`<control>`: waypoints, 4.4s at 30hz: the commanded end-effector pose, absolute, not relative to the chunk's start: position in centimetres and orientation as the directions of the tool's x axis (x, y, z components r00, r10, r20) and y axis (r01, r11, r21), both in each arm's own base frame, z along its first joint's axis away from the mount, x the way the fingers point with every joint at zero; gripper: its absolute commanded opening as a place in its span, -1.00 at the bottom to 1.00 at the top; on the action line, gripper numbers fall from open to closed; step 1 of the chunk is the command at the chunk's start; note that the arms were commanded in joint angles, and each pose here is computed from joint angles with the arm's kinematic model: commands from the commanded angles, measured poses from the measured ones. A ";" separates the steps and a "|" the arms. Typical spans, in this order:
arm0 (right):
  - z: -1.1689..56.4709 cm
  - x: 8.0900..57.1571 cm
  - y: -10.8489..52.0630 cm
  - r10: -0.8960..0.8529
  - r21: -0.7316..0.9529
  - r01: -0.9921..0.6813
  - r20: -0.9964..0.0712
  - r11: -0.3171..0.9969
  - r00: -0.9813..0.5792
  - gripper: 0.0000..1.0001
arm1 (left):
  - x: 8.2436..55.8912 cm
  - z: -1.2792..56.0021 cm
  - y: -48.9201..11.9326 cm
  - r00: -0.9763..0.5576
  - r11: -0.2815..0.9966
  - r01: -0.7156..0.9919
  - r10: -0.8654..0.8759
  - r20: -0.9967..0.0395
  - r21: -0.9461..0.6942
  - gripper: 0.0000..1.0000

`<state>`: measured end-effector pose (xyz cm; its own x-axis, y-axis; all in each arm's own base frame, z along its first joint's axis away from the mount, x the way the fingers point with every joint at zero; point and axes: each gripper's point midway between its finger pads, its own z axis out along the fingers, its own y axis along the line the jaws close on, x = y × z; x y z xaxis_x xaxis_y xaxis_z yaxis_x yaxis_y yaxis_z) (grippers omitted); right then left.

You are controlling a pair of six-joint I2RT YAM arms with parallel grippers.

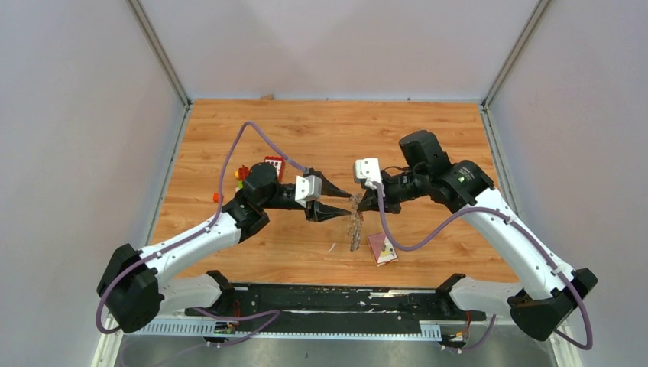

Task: Put the keys on the keyring

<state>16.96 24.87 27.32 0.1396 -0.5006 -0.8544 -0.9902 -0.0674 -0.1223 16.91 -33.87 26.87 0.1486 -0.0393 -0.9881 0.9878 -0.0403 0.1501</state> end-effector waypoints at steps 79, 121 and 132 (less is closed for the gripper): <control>27.9 17.5 23.3 -0.644 -0.155 -0.988 -0.755 -0.006 0.122 -0.44 | 16.1 26.8 -35.1 0.121 -0.071 0.989 -0.140 -0.983 0.132 -1.00; 24.4 16.5 25.1 -0.367 0.071 -0.996 -0.929 -0.058 -0.045 -0.34 | 16.1 28.5 -34.3 0.104 -0.052 0.992 -0.193 -0.976 0.116 -1.00; 24.8 16.6 24.6 -0.388 0.017 -0.999 -0.922 -0.042 0.001 -0.82 | 16.0 28.5 -33.9 0.109 -0.048 0.992 -0.197 -0.974 0.121 -1.00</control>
